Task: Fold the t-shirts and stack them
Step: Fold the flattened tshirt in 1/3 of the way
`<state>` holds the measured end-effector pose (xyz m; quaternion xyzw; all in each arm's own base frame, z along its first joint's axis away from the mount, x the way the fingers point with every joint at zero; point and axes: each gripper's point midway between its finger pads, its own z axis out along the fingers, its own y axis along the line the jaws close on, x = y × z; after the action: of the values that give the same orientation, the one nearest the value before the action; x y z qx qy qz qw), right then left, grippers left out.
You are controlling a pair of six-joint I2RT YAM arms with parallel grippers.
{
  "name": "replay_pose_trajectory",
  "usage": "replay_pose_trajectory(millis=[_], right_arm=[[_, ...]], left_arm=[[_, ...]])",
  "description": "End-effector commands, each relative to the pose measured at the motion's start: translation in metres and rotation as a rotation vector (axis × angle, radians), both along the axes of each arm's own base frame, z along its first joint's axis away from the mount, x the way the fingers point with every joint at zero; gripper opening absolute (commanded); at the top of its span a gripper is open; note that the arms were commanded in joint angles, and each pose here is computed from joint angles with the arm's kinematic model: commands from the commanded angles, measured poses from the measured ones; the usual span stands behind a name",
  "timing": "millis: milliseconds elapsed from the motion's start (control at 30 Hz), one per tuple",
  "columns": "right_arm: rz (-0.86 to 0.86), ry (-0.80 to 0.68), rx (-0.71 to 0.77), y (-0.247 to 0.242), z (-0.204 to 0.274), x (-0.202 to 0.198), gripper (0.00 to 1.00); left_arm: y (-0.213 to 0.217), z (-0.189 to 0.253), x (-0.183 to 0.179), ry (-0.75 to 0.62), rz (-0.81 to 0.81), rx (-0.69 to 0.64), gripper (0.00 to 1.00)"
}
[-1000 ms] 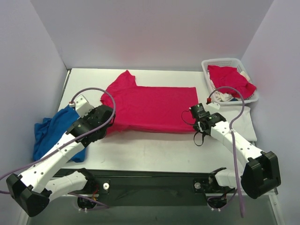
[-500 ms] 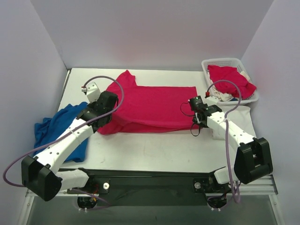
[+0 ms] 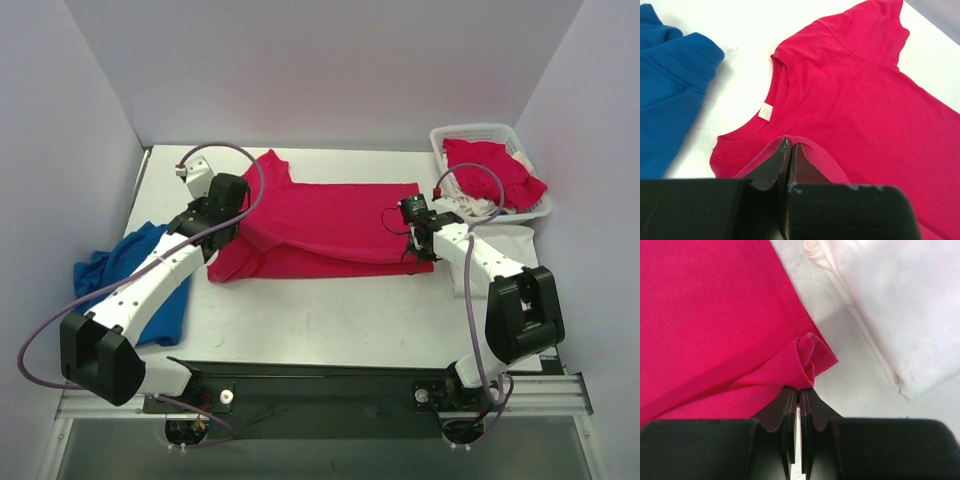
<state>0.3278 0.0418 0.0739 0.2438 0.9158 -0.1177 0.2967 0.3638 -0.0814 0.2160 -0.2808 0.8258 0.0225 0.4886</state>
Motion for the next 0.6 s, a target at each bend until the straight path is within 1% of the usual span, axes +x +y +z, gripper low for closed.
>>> replay_pose_trajectory(millis=[0, 400, 467, 500, 533, 567], right_arm=[[-0.002, -0.013, -0.006, 0.000, 0.005, 0.013, 0.00], [-0.005, 0.004, -0.003, 0.004, -0.003, 0.043, 0.00], [-0.006, -0.001, 0.003, 0.005, -0.001, 0.050, 0.07], [-0.009, 0.015, -0.001, 0.004, -0.007, 0.052, 0.11], [-0.014, 0.014, -0.001, 0.003, -0.007, 0.055, 0.27], [-0.016, 0.004, 0.003, 0.003, -0.005, 0.061, 0.35]], left_arm=[[-0.006, 0.023, 0.023, -0.072, -0.005, -0.024, 0.00], [-0.007, -0.005, 0.045, -0.014, 0.009, -0.014, 0.00], [-0.006, -0.007, 0.049, -0.008, 0.010, -0.011, 0.00], [-0.007, -0.012, 0.053, -0.001, 0.012, -0.008, 0.00], [-0.006, -0.014, 0.056, 0.005, 0.013, -0.010, 0.00], [-0.008, -0.018, 0.062, 0.007, 0.010, -0.009, 0.00]])
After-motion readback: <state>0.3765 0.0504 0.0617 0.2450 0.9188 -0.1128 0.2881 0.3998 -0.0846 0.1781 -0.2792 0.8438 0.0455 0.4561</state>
